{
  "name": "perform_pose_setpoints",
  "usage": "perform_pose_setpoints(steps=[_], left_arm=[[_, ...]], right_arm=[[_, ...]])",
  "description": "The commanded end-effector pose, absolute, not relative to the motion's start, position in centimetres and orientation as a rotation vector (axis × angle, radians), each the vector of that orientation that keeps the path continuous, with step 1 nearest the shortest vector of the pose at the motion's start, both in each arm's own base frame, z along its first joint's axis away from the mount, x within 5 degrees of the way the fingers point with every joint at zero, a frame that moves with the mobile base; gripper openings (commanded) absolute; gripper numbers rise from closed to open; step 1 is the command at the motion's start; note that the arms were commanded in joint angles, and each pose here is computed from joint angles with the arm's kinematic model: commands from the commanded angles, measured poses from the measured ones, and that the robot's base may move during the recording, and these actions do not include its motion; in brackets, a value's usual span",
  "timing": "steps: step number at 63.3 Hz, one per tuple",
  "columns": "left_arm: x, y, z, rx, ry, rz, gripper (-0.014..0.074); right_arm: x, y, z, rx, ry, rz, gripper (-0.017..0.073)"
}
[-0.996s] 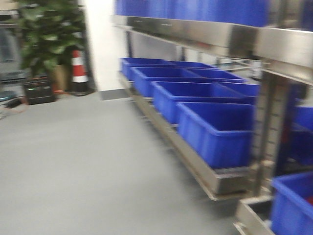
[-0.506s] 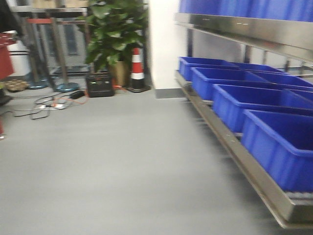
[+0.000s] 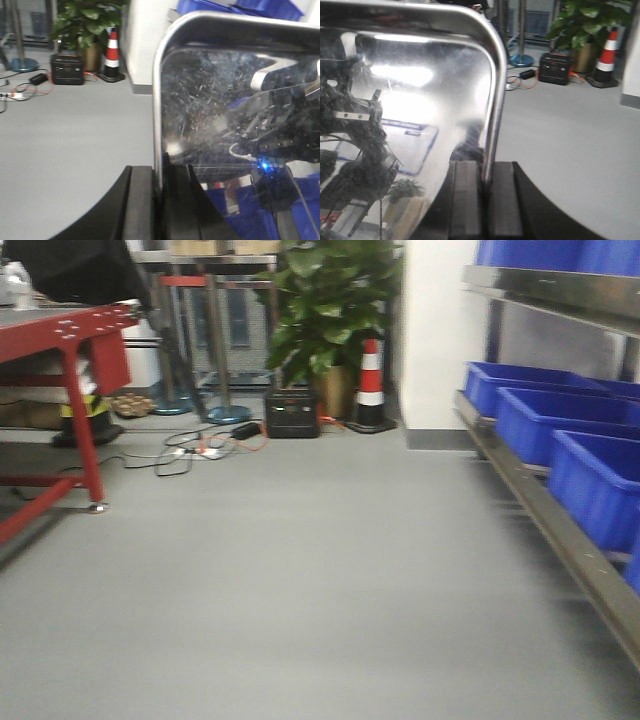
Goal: Stack silver trays without gaps
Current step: 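Drive the base away from the shelf holding the tray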
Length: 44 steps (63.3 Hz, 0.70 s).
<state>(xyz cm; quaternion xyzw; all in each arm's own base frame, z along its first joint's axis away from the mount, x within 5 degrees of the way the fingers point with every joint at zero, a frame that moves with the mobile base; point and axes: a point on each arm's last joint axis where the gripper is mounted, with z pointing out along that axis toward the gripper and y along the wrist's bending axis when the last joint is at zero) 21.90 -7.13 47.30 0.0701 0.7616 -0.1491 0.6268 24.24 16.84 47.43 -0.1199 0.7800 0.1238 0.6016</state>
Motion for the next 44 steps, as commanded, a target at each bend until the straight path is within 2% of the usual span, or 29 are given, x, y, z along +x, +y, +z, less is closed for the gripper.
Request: perform_pose_setpoints(steps=[1,44], left_arm=[[21.42,-7.04,48.32,0.152,1.675,-0.356,-0.0016],[21.42,-7.04,48.32,0.152,1.675,-0.356,-0.0016]], right_arm=[[23.99,16.35,48.22,-0.296,1.759,0.255,-0.0081],[23.99,16.35,48.22,-0.296,1.759,0.255,-0.0081]])
